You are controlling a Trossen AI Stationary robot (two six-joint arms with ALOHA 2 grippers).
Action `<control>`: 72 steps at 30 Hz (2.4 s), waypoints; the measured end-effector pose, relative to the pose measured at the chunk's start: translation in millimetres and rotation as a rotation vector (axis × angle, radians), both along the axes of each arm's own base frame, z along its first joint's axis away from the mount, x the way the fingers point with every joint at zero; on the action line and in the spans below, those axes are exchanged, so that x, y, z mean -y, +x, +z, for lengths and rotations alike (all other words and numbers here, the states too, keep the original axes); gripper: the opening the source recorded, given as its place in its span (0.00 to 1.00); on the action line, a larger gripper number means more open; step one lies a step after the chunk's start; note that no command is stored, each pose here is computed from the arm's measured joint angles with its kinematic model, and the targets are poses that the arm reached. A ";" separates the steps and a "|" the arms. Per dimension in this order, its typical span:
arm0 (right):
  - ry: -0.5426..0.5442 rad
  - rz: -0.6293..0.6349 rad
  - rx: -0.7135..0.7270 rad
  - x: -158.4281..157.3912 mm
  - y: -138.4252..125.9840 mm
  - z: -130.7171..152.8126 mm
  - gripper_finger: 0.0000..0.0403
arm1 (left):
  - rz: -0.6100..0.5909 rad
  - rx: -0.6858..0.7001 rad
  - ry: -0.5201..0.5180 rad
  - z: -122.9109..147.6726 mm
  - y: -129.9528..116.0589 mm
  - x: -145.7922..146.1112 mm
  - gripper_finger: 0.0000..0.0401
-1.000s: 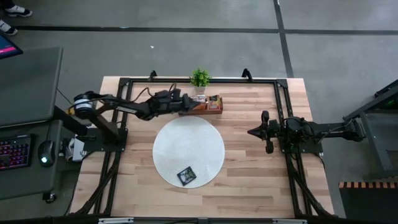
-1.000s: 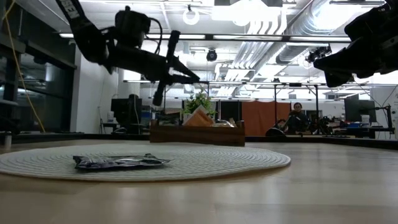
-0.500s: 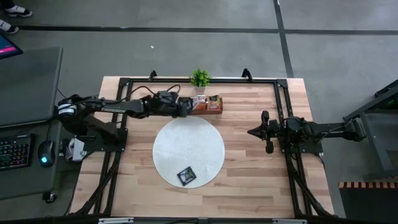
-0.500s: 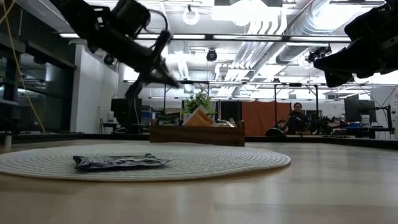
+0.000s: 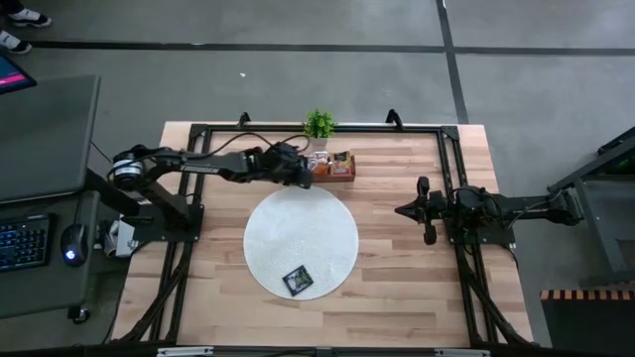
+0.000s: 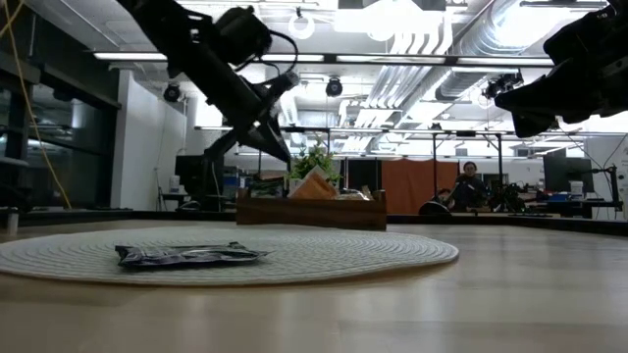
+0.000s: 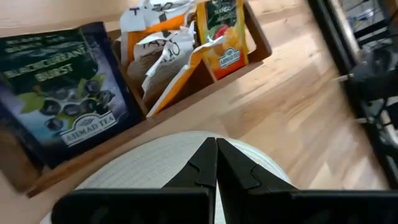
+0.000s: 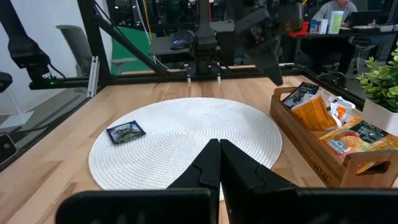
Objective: Pick & Place Tea
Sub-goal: Put the orange tea bag into the middle section of the wooden organizer
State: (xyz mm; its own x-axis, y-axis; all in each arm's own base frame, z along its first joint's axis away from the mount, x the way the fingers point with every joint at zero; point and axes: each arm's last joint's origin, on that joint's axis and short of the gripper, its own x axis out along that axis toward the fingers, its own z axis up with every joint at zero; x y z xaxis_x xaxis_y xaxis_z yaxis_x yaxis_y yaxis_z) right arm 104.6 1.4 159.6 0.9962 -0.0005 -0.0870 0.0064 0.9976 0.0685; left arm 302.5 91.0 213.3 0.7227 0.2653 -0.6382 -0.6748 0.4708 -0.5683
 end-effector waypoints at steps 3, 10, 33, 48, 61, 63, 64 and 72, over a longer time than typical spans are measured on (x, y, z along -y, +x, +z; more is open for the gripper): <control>0.000 0.000 0.000 0.0 0.0 0.0 0.00 | 0.003 -0.022 -0.001 -5.2 7.7 -2.4 0.00; 0.000 0.000 0.000 0.0 0.0 0.0 0.00 | 0.034 -0.087 0.004 -13.5 9.5 -4.1 0.00; 0.000 0.001 0.000 0.0 0.0 0.0 0.00 | 0.126 -0.223 0.082 -22.8 28.7 -14.1 0.00; 0.000 0.001 0.000 -0.1 0.0 0.0 0.00 | 0.126 -0.310 0.141 -13.6 33.5 -17.3 0.00; 0.000 0.001 0.000 0.0 0.0 0.0 0.00 | 0.116 -0.324 0.116 -23.0 36.7 -17.6 0.00; 0.000 0.000 0.000 0.0 0.0 0.0 0.00 | 0.116 -0.325 0.115 -23.0 36.7 -17.6 0.00; 0.000 0.001 0.000 0.0 0.0 0.0 0.00 | 0.116 -0.324 0.115 -23.0 36.7 -17.6 0.00; 0.000 0.001 0.000 0.0 0.0 0.0 0.00 | 0.114 -0.300 0.116 -21.8 38.5 -18.0 0.00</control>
State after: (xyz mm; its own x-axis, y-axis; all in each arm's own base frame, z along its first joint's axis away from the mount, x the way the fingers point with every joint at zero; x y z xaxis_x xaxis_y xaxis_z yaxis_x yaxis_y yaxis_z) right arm 104.6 1.4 159.6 0.9962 0.0001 -0.0870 0.0058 0.9977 0.0681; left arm 341.0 109.0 191.6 0.4686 0.4169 -0.7788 -0.8560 0.4323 -0.2836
